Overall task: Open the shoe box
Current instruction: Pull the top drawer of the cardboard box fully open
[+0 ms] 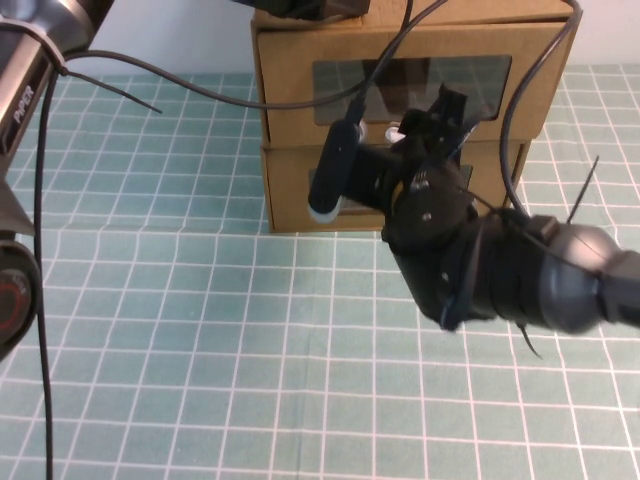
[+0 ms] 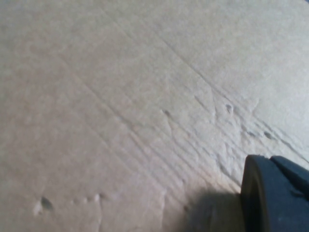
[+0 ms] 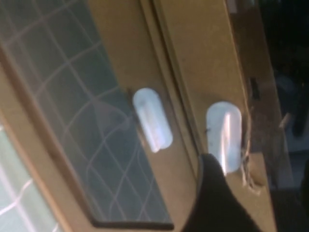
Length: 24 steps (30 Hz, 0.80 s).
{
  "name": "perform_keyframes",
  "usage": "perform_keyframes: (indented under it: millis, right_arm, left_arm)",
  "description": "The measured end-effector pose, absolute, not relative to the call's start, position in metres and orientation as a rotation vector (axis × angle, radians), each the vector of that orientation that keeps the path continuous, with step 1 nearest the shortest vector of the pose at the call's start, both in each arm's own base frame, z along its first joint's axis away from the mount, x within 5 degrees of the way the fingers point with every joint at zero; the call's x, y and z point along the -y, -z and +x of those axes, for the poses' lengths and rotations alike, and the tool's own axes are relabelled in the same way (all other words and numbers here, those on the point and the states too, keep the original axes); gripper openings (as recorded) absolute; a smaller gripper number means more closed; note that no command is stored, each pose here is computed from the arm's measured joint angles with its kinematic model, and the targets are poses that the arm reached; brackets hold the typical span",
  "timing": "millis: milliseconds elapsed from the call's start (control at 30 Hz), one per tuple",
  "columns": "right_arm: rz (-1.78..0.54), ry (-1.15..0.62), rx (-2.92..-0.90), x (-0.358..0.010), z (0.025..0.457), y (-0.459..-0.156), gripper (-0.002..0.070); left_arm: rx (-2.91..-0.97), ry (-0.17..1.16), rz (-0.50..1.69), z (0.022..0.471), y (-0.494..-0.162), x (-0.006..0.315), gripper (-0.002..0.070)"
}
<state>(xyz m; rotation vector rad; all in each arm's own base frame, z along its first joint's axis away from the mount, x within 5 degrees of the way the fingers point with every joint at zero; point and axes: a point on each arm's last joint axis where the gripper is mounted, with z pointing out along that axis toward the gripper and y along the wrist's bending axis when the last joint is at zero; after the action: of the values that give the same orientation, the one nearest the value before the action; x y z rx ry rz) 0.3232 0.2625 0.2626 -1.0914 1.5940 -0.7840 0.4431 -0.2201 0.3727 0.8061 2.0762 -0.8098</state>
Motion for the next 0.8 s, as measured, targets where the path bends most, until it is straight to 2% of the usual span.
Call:
perform_keyframes:
  millis: [167, 267, 367, 467, 533, 633, 800]
  right_arm:
    - [-1.047, 0.781, -1.602, -0.261, 0.342, -0.267, 0.0342]
    - [-1.044, 0.765, -1.606, -0.258, 0.352, -0.267, 0.0316]
    - [-1.050, 0.750, -1.609, -0.257, 0.358, -0.265, 0.0248]
    - [-1.063, 0.737, -1.612, -0.257, 0.361, -0.261, 0.0104]
    - [-1.069, 0.725, -1.615, -0.258, 0.362, -0.259, 0.0037]
    - [-1.069, 0.717, -1.620, -0.257, 0.362, -0.259, 0.0003]
    - [-1.059, 0.696, -1.647, -0.257, 0.362, -0.258, -0.0009]
  left_arm:
    - [-2.076, 0.810, 0.806, 0.444, -0.372, 0.220, -0.0006]
    - [-2.078, 0.810, 0.806, 0.444, -0.371, 0.220, -0.0006]
    - [-2.076, 0.809, 0.806, 0.444, -0.371, 0.221, -0.0006]
    - [-2.071, 0.804, 0.815, 0.444, -0.371, 0.221, -0.0006]
    - [-2.068, 0.810, 0.813, 0.445, -0.371, 0.220, -0.0006]
    - [-2.070, 0.825, 0.800, 0.446, -0.371, 0.217, -0.0006]
    - [-2.071, 0.840, 0.791, 0.448, -0.371, 0.214, -0.0006]
